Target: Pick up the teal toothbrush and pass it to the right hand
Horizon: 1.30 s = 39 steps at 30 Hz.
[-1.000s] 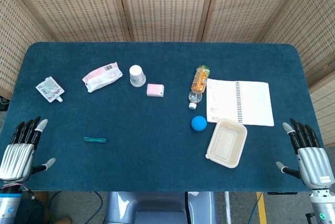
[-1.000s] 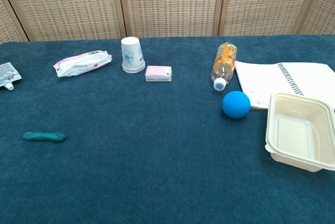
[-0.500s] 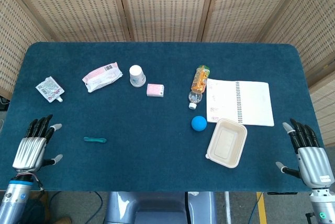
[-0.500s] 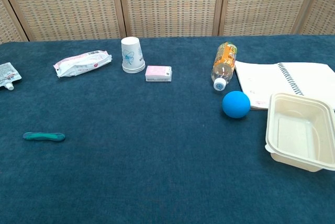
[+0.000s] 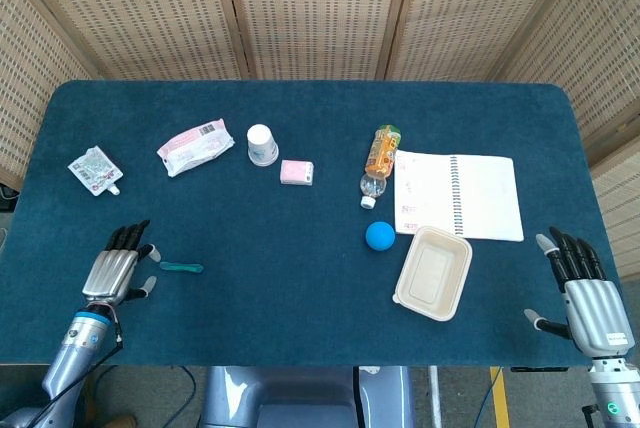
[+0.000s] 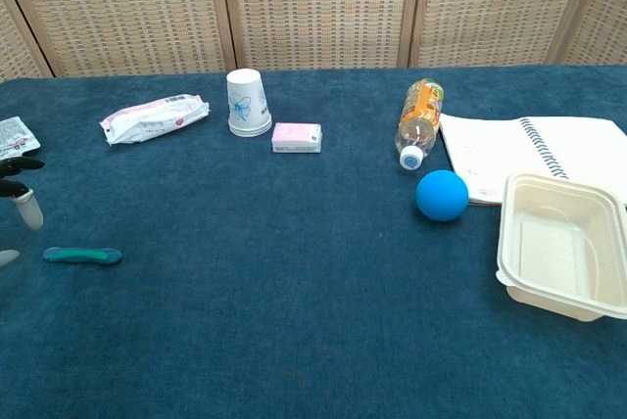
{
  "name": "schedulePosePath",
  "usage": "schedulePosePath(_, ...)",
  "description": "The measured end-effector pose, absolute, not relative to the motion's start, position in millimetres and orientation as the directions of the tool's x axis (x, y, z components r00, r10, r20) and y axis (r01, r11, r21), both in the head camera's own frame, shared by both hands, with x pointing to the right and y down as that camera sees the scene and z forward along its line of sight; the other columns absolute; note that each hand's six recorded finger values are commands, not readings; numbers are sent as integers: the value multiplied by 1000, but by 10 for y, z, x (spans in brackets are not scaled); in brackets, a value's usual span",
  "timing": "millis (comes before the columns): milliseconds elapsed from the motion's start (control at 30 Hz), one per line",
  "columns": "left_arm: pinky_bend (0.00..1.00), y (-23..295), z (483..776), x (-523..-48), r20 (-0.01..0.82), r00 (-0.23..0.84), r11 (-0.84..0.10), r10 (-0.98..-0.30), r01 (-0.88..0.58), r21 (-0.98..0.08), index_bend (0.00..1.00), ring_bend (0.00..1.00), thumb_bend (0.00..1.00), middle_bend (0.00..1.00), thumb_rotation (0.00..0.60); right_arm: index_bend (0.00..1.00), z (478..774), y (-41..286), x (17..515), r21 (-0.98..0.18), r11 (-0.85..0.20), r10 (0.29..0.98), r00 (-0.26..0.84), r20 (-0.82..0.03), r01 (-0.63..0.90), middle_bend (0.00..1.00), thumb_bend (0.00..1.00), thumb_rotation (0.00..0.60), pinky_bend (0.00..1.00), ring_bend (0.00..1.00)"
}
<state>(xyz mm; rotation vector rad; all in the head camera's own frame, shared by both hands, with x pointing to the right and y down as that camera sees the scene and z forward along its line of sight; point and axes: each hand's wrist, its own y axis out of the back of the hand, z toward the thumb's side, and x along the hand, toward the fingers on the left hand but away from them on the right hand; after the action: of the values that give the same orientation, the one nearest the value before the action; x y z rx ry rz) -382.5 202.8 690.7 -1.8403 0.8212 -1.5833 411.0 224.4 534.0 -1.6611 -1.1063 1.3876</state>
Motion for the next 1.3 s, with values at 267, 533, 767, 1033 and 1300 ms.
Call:
schedulePosePath(267, 0, 1997, 7037, -3787, 644, 91, -650, -760, -55, -758, 444, 0, 378, 0, 600, 0, 5347, 2245, 4124, -898, -400, 916, 62, -396, 181, 0, 0, 600, 0, 0)
schedulePosePath(533, 0, 2015, 7142, -3748, 654, 90, -659, -752, -55, -750, 459, 0, 378, 0, 600, 0, 5354, 2244, 4118, -895, -405, 914, 65, -400, 188, 0, 0, 600, 0, 0)
schedulePosePath(767, 0, 2008, 7196, -3715, 646, 86, -650, -759, -48, -758, 466, 0, 378, 0, 600, 0, 5363, 2243, 4118, -891, -411, 912, 69, -405, 194, 0, 0, 600, 0, 0)
schedulePosePath(1033, 0, 2025, 7266, -3632, 645, 88, -650, -759, -39, -759, 479, 0, 378, 0, 600, 0, 5381, 2243, 4126, -882, -424, 905, 74, -418, 207, 0, 0, 600, 0, 0)
schedulePosePath(1300, 0, 2017, 7299, -3599, 644, 82, -648, -761, -42, -760, 482, 0, 378, 0, 600, 0, 5388, 2247, 4109, -876, -433, 901, 83, -425, 213, 0, 0, 600, 0, 0)
